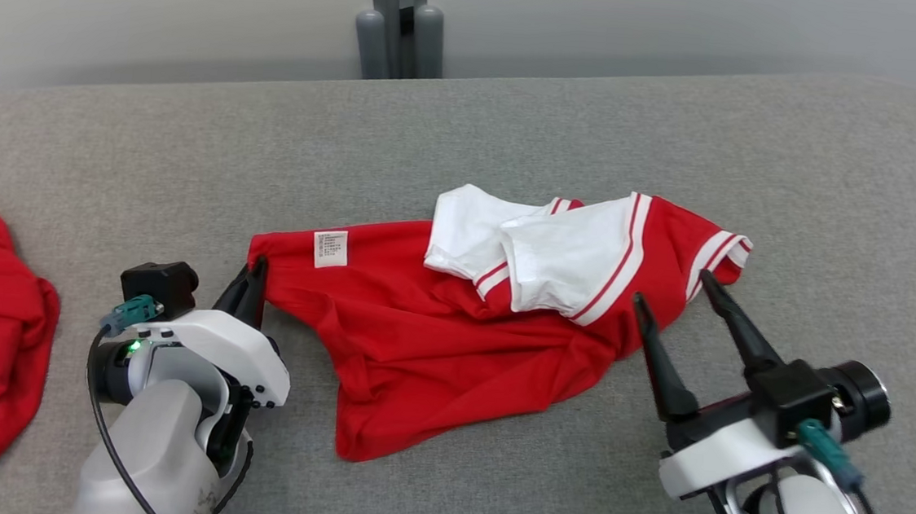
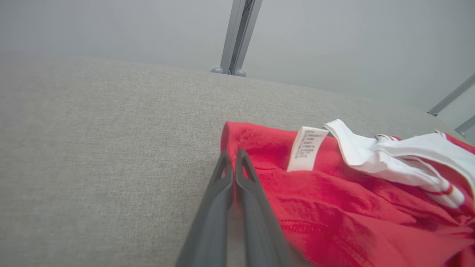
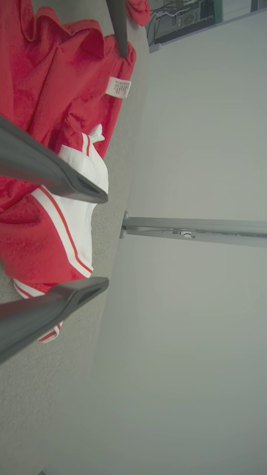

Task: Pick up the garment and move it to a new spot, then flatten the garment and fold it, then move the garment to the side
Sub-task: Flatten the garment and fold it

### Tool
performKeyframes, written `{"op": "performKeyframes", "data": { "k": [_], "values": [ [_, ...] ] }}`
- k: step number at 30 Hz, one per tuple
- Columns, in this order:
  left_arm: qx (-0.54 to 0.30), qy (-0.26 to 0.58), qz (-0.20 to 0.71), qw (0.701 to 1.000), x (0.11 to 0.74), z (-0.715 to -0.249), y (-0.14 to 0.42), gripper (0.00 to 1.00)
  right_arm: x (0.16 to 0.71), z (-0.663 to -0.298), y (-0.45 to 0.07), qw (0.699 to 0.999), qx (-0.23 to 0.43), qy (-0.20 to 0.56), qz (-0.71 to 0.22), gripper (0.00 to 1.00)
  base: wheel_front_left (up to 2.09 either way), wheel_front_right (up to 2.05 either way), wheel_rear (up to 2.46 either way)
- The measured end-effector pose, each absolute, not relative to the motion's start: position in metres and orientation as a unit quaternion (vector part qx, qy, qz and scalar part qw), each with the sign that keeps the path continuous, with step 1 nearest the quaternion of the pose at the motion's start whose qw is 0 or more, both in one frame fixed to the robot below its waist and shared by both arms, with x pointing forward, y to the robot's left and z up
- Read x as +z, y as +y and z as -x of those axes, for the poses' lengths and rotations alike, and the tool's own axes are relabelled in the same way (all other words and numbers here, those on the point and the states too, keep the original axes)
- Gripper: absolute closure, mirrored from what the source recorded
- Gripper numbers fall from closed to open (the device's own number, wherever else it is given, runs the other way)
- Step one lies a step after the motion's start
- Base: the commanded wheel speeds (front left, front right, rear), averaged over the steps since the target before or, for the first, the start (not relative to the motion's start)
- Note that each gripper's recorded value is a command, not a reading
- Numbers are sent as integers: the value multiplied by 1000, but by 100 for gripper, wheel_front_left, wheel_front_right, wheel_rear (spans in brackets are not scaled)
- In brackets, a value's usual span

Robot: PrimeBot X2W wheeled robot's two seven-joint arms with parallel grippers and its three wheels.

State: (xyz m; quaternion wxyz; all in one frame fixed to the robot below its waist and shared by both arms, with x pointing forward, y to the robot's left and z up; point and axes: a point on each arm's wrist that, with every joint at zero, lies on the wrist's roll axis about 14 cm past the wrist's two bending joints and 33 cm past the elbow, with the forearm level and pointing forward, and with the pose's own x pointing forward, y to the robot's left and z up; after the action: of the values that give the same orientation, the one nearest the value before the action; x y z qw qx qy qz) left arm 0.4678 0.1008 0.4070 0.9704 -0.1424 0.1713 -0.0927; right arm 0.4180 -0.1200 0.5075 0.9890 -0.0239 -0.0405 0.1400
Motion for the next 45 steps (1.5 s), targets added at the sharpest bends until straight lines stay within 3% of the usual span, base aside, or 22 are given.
{"op": "performKeyframes", "data": {
  "k": [7,16,23,36,45],
  "values": [
    [-99,164,151,970,410,-461,101,100,485,-430,-78,968,231,-10,99,0,0,0,0],
    [-117,162,163,966,409,-456,93,100,473,-480,-82,968,229,24,104,0,0,0,0],
    [-113,160,172,965,408,-455,98,100,457,-515,-66,953,264,59,140,0,0,0,0],
    [-90,178,177,964,393,-451,111,100,397,-527,-40,911,321,161,201,0,0,0,0],
    [-89,180,179,963,390,-454,110,100,385,-532,-42,897,320,208,221,0,0,0,0]
  ]
}}
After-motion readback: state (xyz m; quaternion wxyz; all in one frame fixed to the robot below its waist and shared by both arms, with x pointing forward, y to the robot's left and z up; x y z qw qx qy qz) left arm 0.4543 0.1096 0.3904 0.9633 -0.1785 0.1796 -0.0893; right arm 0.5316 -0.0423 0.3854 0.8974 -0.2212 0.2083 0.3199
